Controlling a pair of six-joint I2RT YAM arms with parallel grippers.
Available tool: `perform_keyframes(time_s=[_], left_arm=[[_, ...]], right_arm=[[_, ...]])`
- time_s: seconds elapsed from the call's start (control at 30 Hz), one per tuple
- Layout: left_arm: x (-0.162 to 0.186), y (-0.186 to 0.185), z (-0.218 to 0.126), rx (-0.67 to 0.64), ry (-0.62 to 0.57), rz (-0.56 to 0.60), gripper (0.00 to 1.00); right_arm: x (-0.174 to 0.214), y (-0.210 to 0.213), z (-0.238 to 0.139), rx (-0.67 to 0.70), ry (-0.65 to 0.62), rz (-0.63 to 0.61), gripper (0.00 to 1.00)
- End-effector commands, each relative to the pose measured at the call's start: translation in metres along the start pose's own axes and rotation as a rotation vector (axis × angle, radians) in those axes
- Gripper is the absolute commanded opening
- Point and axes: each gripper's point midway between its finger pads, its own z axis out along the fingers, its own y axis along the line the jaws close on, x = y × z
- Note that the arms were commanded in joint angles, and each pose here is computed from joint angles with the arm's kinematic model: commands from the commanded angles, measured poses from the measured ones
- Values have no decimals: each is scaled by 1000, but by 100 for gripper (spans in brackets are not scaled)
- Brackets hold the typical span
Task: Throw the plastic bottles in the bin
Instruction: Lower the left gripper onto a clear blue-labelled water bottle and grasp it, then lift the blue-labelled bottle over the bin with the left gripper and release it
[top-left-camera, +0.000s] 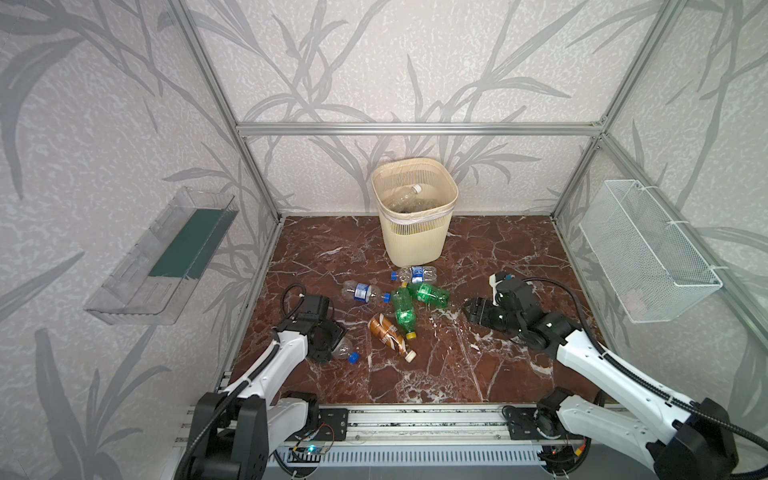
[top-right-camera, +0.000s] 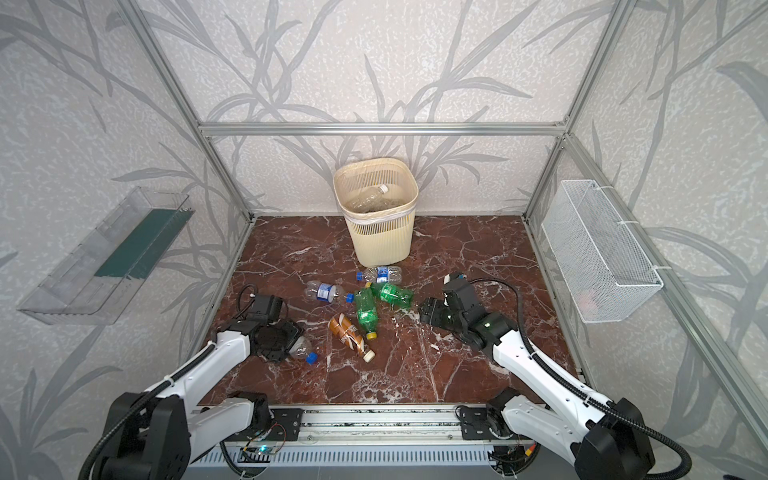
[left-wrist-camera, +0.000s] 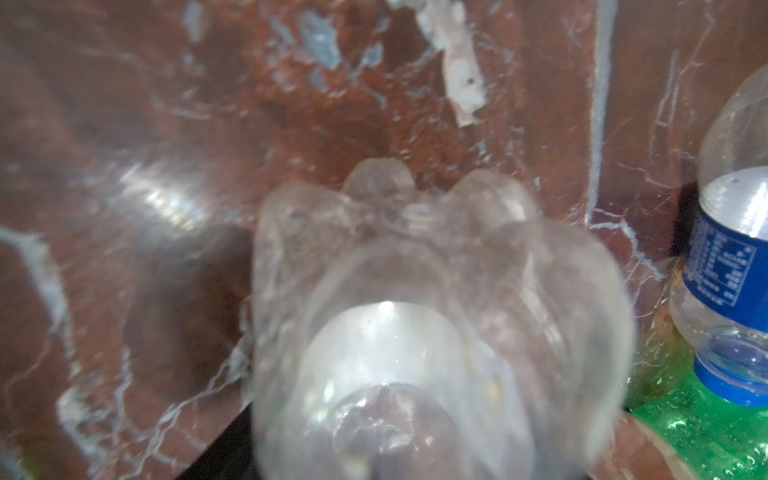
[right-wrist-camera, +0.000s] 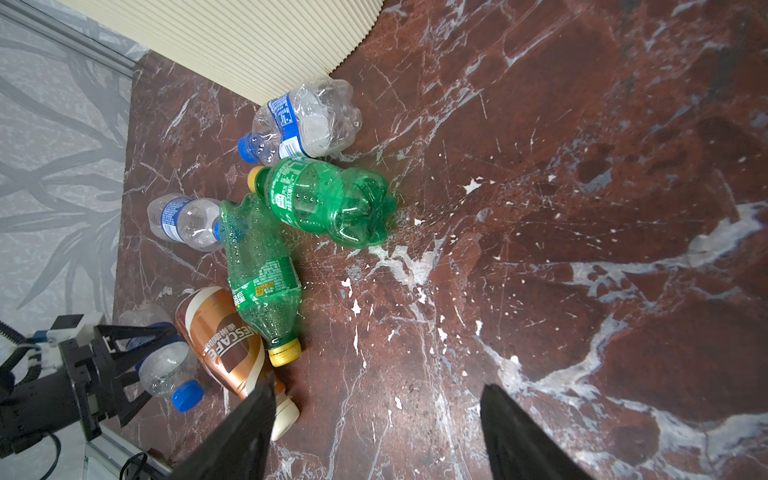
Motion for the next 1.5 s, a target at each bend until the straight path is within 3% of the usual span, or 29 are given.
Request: perform_keyframes(time_s=[0.0,0.23,0.6,0.83,0.93,1.0,1.17,1.27,1.3,1.37,1.47], left_arm=[[5,17,-8,-27,-11,11,84],[15,23,-11,6,10,34,87],[14,10,-14,52,17,70,56],[7,-24,-40,164,-2,116,54],[-3,-67,-68,301,-24,133,54],[-15,-116,-106,434,-60,164,54],[-35,-280,-256,809,-204,358,58],[-47,-375,-335,1009,-239,399,64],[-53,-399,-353,1037,-255,415,71],[-69,-410,-353,943,-245,403,86],[-81,-386,-342,777,-284,406,96]], right_arm=[[-1,1,2,-6,2,-11,78],[0,0,1,-6,1,-9,78],[2,-3,-1,2,-2,-8,76],[2,-5,-2,13,-3,-7,76],[0,-7,-5,20,-11,-8,76],[-1,-8,-8,25,-17,-3,76],[-11,-11,-20,36,-35,12,76],[-21,-8,-34,35,-53,19,76],[-25,-6,-39,37,-62,13,76],[-30,-6,-48,46,-76,6,76],[-30,-10,-55,49,-103,16,76]])
